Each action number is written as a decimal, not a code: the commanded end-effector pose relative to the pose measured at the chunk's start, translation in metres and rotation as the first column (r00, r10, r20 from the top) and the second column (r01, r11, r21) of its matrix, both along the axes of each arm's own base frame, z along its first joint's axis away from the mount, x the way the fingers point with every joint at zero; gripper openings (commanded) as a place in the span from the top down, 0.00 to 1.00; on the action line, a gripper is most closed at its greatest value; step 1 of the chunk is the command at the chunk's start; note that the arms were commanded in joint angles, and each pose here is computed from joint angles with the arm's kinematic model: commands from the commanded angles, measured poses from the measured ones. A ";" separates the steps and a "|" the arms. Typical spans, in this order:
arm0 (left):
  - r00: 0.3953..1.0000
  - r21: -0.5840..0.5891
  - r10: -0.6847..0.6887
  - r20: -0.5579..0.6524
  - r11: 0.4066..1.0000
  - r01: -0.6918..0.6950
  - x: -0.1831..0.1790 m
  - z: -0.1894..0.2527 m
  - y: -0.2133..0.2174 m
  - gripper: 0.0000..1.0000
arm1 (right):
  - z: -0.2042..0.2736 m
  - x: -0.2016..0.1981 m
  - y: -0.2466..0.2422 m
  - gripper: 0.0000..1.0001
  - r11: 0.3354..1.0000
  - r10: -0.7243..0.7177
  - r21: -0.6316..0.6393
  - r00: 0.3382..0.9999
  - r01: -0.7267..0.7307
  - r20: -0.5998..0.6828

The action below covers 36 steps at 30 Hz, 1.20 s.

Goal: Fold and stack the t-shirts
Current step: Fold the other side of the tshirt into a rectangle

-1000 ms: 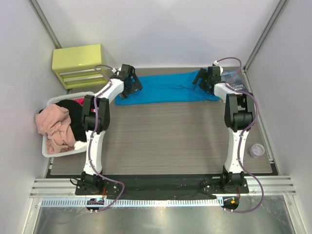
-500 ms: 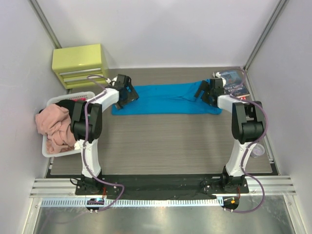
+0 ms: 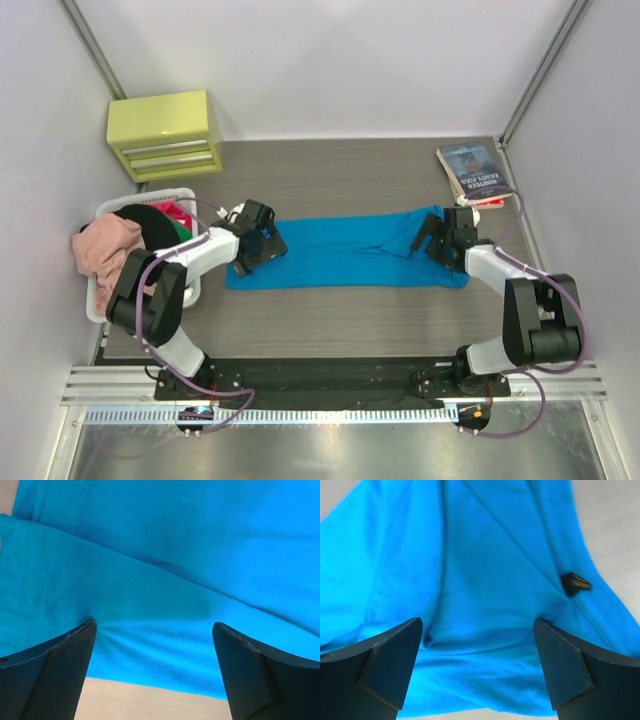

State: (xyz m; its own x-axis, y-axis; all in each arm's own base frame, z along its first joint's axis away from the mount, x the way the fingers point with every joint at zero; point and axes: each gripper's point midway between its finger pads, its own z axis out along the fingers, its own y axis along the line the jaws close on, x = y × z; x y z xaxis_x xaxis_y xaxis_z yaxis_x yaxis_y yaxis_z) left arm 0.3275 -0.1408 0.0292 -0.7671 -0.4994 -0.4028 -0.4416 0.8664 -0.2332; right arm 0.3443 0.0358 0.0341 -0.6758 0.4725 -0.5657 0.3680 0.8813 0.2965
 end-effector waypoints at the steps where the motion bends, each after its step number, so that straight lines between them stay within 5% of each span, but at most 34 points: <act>1: 0.991 0.059 0.058 -0.118 0.997 -0.051 -0.052 -0.011 0.024 0.00 | -0.009 -0.045 -0.007 0.00 1.000 -0.021 -0.010 0.996 0.020 -0.084; 7: 0.996 0.066 0.025 -0.081 0.998 -0.020 -0.047 0.006 0.024 0.00 | 0.007 -0.037 -0.004 0.00 1.000 -0.005 -0.005 0.997 0.004 -0.079; 15: 0.989 0.078 -0.117 0.089 0.991 0.110 -0.014 0.091 0.016 0.00 | 0.102 -0.010 0.031 0.00 0.992 -0.053 0.119 0.995 0.043 0.084; 20: 0.978 0.036 -0.141 0.155 0.990 0.137 -0.012 0.120 0.008 0.00 | 0.075 -0.026 0.050 0.03 0.972 -0.150 0.188 0.988 0.141 0.036; 25: 0.977 0.029 -0.145 0.154 0.989 0.142 -0.019 0.121 0.010 0.00 | 0.053 -0.034 0.046 0.11 0.971 -0.209 0.124 0.978 0.206 0.009; 36: 0.973 0.017 -0.153 0.171 0.988 0.152 -0.024 0.126 0.010 0.00 | 0.029 -0.007 0.066 0.23 0.978 -0.156 0.146 0.987 0.151 0.028</act>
